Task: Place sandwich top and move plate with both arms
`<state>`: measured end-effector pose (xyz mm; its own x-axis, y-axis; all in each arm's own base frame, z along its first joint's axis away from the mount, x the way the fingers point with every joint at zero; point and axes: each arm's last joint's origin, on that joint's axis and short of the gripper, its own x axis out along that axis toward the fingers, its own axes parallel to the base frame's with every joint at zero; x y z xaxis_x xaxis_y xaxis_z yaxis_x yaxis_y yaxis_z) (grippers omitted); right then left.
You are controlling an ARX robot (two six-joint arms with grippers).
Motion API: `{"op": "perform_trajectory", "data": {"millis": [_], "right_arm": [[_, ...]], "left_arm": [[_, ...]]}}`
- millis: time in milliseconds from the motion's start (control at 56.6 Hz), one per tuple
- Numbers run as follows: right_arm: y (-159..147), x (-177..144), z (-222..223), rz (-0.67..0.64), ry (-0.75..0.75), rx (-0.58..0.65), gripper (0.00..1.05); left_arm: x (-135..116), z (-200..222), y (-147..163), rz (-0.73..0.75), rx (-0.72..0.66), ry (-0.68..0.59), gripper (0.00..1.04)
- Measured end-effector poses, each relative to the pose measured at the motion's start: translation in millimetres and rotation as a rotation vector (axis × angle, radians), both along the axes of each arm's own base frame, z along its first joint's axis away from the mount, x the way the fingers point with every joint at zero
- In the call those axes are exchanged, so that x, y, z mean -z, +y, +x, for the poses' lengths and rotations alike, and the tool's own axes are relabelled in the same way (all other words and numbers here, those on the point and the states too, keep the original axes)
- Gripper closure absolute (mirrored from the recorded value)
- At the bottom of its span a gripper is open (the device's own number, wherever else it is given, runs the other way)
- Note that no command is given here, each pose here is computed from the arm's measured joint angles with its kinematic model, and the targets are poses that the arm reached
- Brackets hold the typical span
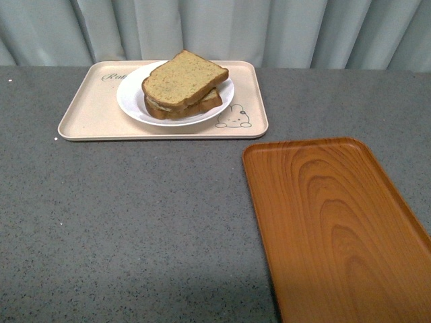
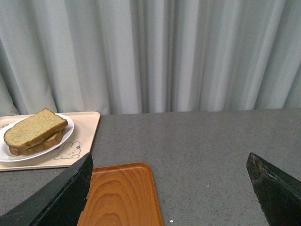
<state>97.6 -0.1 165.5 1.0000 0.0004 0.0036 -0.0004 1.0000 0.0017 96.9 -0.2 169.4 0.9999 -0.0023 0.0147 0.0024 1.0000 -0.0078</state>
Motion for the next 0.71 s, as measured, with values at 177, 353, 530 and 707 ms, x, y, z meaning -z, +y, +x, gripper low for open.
{"op": "perform_trajectory", "data": {"millis": [177,353,530,707], "right_arm": [[0.0,0.0,0.0,0.000,0.000,0.000,0.09],[0.0,0.0,0.0,0.000,0.000,0.000,0.09],[0.0,0.0,0.0,0.000,0.000,0.000,0.09],[0.0,0.0,0.0,0.000,0.000,0.000,0.09]], "left_arm": [[-0.1,-0.1,0.0,0.000,0.000,-0.001,0.49],[-0.1,-0.1,0.0,0.000,0.000,-0.001,0.20],[-0.1,-0.1,0.0,0.001,0.000,-0.001,0.07],[-0.1,-0.1,0.0,0.002,0.000,-0.001,0.06]]}}
